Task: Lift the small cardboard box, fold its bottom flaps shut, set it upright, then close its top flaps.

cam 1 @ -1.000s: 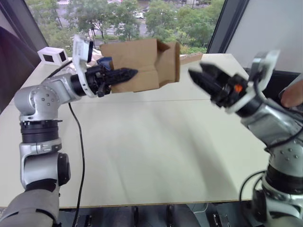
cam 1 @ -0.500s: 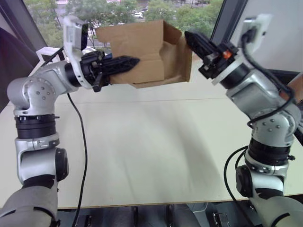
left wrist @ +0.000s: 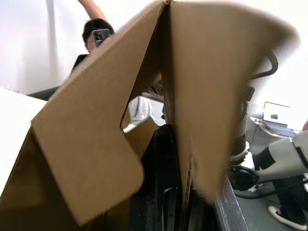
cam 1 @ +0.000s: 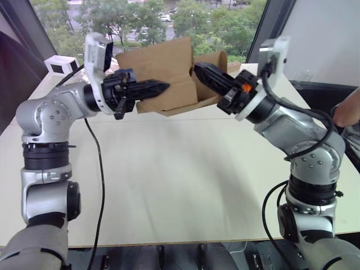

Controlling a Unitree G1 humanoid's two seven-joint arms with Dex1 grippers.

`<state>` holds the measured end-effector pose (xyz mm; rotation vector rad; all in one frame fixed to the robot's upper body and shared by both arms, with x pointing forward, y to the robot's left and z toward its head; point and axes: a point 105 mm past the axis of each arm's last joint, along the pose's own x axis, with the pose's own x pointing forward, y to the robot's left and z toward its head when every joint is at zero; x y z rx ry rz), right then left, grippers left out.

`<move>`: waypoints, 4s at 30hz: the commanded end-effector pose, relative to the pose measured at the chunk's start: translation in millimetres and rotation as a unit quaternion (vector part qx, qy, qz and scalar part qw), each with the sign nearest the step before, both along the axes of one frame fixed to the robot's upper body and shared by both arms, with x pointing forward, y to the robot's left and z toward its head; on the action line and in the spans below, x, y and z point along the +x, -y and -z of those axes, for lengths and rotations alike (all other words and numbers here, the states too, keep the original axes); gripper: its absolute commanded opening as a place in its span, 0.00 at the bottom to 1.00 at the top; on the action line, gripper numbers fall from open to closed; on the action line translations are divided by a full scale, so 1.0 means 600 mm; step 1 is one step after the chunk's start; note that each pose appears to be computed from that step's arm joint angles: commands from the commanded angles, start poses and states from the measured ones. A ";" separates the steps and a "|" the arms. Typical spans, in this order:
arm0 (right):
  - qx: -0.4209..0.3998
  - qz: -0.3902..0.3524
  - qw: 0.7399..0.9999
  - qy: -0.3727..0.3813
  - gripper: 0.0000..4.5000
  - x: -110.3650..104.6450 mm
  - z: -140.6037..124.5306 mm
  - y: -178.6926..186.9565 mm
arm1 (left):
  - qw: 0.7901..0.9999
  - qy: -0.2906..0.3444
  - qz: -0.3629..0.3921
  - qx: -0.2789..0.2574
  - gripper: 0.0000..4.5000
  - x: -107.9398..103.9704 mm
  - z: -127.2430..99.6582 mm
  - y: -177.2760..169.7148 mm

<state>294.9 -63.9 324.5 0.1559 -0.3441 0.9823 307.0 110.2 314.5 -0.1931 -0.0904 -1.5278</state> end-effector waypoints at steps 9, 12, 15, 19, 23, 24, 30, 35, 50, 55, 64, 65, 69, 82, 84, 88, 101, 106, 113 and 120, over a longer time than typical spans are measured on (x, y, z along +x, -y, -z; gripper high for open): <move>-0.022 -0.015 1.000 0.009 0.01 -0.016 0.014 -0.008 | 0.998 0.009 0.057 0.029 0.00 -0.026 0.001 0.007; -0.019 -0.018 1.000 0.010 0.01 -0.019 0.012 -0.004 | 0.998 0.008 0.054 0.034 0.00 -0.023 0.004 0.006; -0.022 -0.025 0.999 0.012 0.01 -0.025 0.013 -0.002 | 0.998 0.007 0.052 0.041 0.00 -0.019 0.009 0.007; -0.063 -0.071 0.995 0.012 0.01 -0.053 0.031 -0.005 | 0.998 0.008 0.043 0.045 0.00 -0.010 0.012 0.004; -0.121 -0.088 0.989 0.006 0.01 -0.073 0.053 0.006 | 0.998 0.009 0.040 0.048 0.00 -0.006 0.012 -0.001; -0.131 -0.088 0.987 0.006 0.01 -0.075 0.056 0.010 | 0.998 0.009 0.040 0.048 0.00 -0.006 0.012 -0.001; -0.163 -0.072 0.984 0.010 0.01 -0.081 0.046 0.048 | 0.997 0.008 0.044 0.055 0.00 -0.007 0.015 -0.003; -0.157 -0.026 0.987 0.027 0.01 -0.071 0.019 0.078 | 0.997 0.008 0.044 0.060 0.00 -0.006 0.017 -0.005; -0.110 0.021 0.993 0.047 0.01 -0.026 0.015 0.036 | 0.997 0.018 0.051 0.064 0.00 -0.012 0.012 0.000; -0.103 -0.002 0.994 0.035 0.01 -0.031 0.026 0.020 | 0.996 0.019 0.054 0.062 0.00 -0.017 0.011 0.000; -0.096 -0.013 0.995 0.034 0.01 -0.029 0.028 0.013 | 0.995 0.014 0.074 0.066 0.00 -0.031 0.015 0.005; -0.095 -0.013 0.995 0.033 0.01 -0.029 0.028 0.013 | 0.995 0.012 0.075 0.066 0.00 -0.032 0.016 0.005; -0.092 -0.014 0.995 0.034 0.01 -0.029 0.028 0.013 | 0.995 0.007 0.074 0.066 0.00 -0.031 0.020 0.003; -0.071 -0.033 0.996 0.037 0.01 -0.035 0.024 -0.001 | 0.995 0.006 0.069 0.073 0.00 -0.024 0.028 0.006; -0.064 -0.040 0.996 0.037 0.01 -0.038 0.023 -0.006 | 0.995 0.004 0.065 0.076 0.00 -0.021 0.033 0.007; -0.059 -0.050 0.996 0.034 0.01 -0.043 0.022 -0.010 | 0.996 0.002 0.052 0.074 0.00 -0.012 0.033 0.006; -0.083 -0.068 0.994 0.015 0.01 -0.068 0.032 0.018 | 0.997 0.005 0.032 0.073 0.00 0.000 0.035 0.003; -0.116 -0.049 0.992 0.008 0.01 -0.072 0.038 0.044 | 0.997 0.002 0.033 0.073 0.00 0.000 0.037 0.002; -0.179 -0.067 0.980 -0.051 0.01 -0.099 0.074 0.079 | 0.997 0.000 0.036 0.074 0.00 0.000 0.037 0.001; -0.207 -0.038 0.974 -0.083 0.01 -0.078 0.144 0.072 | 0.996 0.008 0.046 0.072 0.00 -0.006 0.028 0.006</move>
